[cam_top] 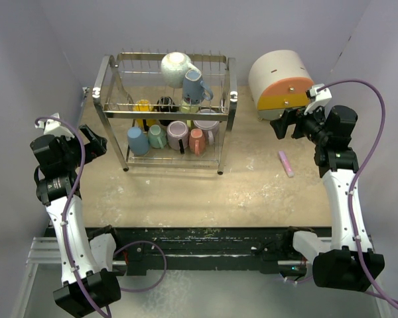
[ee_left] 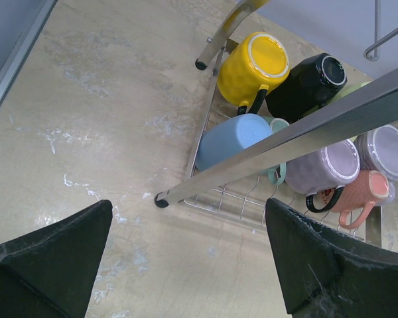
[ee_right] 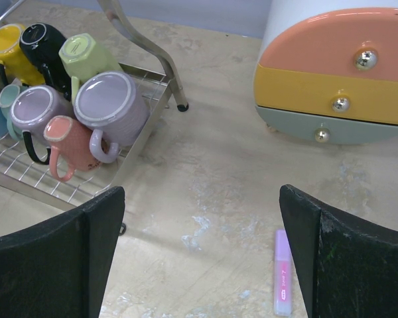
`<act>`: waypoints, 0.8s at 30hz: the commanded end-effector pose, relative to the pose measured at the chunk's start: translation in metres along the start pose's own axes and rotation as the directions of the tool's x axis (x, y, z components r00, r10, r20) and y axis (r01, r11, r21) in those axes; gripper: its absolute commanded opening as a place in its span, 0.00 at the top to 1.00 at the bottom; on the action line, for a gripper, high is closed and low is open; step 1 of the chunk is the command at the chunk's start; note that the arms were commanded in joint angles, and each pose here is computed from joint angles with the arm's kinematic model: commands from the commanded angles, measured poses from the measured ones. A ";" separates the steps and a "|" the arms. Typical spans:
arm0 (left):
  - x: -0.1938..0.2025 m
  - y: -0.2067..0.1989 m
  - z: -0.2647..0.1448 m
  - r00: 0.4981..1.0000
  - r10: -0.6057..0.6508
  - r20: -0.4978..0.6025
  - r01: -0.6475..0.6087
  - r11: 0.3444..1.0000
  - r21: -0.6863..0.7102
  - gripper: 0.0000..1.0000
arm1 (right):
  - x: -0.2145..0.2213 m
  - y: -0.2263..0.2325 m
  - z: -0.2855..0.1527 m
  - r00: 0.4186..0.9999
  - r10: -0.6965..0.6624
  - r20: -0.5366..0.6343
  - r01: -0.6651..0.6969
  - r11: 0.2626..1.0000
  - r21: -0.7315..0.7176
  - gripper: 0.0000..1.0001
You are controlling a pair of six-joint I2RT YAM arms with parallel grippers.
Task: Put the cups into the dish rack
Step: Reset both arms
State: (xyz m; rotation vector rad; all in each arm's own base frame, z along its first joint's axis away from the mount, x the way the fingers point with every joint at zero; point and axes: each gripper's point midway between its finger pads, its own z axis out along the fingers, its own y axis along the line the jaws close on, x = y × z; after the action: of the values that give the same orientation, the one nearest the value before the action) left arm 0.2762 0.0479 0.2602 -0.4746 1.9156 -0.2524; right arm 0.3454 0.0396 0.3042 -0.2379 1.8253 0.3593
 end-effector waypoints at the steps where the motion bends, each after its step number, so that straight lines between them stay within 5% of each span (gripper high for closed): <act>1: -0.009 -0.005 -0.004 0.999 0.013 0.039 -0.013 1.000 0.022 0.01 | -0.017 0.006 -0.006 0.998 -0.027 0.063 0.029 0.999 -0.019 0.00; 24: -0.009 -0.004 -0.004 0.999 0.022 0.035 -0.022 1.000 0.022 0.01 | -0.014 0.007 -0.005 0.998 -0.033 0.059 0.035 0.999 -0.029 0.00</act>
State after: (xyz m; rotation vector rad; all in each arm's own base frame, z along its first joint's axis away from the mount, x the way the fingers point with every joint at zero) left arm 0.2755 0.0472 0.2608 -0.4710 1.9133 -0.2535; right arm 0.3440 0.0434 0.3031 -0.2537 1.8236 0.3812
